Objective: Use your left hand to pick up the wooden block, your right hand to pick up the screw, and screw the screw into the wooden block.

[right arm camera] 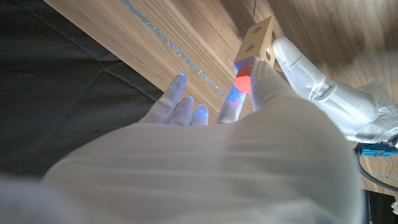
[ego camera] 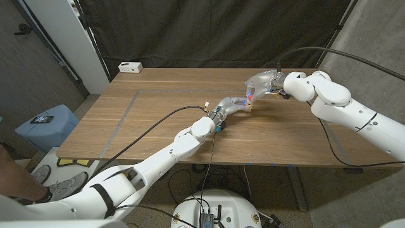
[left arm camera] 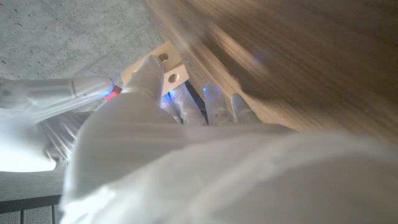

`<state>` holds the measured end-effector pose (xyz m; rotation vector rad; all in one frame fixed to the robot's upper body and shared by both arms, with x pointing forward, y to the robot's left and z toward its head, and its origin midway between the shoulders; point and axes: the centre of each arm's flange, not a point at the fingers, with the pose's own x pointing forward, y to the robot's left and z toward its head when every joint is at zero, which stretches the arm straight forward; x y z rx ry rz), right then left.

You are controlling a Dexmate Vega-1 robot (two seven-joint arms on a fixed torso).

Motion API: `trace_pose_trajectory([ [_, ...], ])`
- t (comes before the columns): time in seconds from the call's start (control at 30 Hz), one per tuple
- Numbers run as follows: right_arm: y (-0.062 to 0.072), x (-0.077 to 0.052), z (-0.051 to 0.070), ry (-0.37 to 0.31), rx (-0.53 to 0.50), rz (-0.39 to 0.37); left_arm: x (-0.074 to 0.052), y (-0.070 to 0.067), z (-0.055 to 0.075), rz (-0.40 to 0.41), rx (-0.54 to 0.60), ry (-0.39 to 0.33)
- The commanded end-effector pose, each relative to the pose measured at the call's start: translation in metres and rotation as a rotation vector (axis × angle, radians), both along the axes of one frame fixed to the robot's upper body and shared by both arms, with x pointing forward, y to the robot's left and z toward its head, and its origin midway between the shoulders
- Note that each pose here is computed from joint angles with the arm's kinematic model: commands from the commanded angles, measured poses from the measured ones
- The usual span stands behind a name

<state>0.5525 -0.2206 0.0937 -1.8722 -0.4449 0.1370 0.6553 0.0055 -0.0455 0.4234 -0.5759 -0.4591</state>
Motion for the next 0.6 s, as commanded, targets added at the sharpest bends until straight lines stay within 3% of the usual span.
trace_pose_trajectory([
  [0.03, -0.0016, 0.0046, 0.0, 0.004, 0.024, -0.002, 0.0022, 0.0003, 0.0003, -0.001, 0.0, 0.005],
  [0.6, -0.0022, 0.0084, 0.0001, 0.007, 0.064, 0.005, 0.006, -0.0011, 0.0016, -0.007, 0.003, 0.014],
])
